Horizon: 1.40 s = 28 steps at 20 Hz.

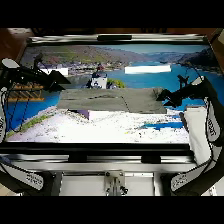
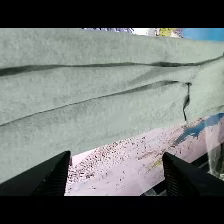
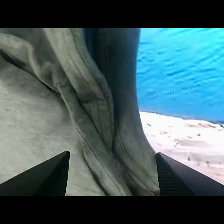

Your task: Fold the shirts.

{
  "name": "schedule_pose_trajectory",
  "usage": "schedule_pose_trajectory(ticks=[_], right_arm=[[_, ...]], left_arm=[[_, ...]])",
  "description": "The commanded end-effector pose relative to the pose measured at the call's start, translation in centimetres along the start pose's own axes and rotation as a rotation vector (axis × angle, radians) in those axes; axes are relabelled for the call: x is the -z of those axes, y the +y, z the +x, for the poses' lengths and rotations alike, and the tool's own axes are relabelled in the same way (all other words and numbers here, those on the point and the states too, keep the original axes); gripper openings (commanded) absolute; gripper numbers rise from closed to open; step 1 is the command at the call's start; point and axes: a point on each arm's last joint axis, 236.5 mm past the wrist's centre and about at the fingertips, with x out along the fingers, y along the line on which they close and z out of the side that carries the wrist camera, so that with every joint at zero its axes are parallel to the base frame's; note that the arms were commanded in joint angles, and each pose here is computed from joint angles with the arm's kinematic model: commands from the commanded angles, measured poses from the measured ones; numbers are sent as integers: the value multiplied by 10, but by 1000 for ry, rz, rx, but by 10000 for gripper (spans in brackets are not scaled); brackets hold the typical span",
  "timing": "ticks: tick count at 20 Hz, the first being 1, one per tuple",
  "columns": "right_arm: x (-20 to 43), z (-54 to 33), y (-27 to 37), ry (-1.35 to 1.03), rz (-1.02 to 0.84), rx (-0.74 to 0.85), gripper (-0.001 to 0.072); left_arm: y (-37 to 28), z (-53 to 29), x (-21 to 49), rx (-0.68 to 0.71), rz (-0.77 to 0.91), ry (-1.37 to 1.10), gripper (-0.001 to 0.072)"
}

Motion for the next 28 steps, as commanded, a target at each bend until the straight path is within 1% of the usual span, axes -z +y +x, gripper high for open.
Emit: schedule_pose_trajectory(ticks=[1, 4, 5, 6, 7, 8, 9, 10, 11, 12, 13, 14, 15, 17, 22, 28], right_arm=[[-8, 26, 18, -19, 18, -62, 659], [-1, 38, 35, 13, 29, -109, 657], [1, 40, 40, 22, 13, -110, 589], [2, 38, 46, 20, -18, -115, 428], [2, 34, 51, 11, -46, -118, 250], [0, 28, 57, -5, -63, -119, 123], [-3, 17, 65, -27, -76, -126, 88], [-5, 6, 73, -50, -85, -139, 88], [-8, -9, 84, -82, -96, -150, 88], [-8, -26, 93, -104, -108, -156, 87], [-4, -41, 103, -115, -122, -163, 88], [2, -57, 112, -121, -136, -169, 88], [9, -73, 120, -125, -143, -167, 87], [23, -101, 130, -137, -158, -149, 87], [62, -165, 152, -182, -195, -113, 87], [101, -211, 173, -224, -243, -113, 87]], left_arm=[[-29, 5, 6, 9, 68, 12, 646], [-45, 7, 5, 15, 109, 11, 646], [-50, 8, 5, 17, 120, 10, 645], [-54, 9, 5, 19, 130, 12, 644], [-57, 12, 7, 21, 137, 17, 643], [-62, 16, 10, 24, 146, 28, 643], [-67, 23, 14, 28, 155, 43, 642], [-73, 31, 18, 32, 168, 61, 565], [-81, 40, 24, 38, 184, 80, 334], [-88, 51, 26, 41, 199, 85, 165], [-96, 64, 26, 43, 214, 76, 107], [-103, 77, 24, 44, 226, 59, 100], [-109, 91, 23, 46, 238, 46, 39], [-121, 116, 26, 50, 249, 37, 36], [-158, 155, 67, 75, 306, 124, 35], [-212, 215, 118, 113, 408, 149, 37]])
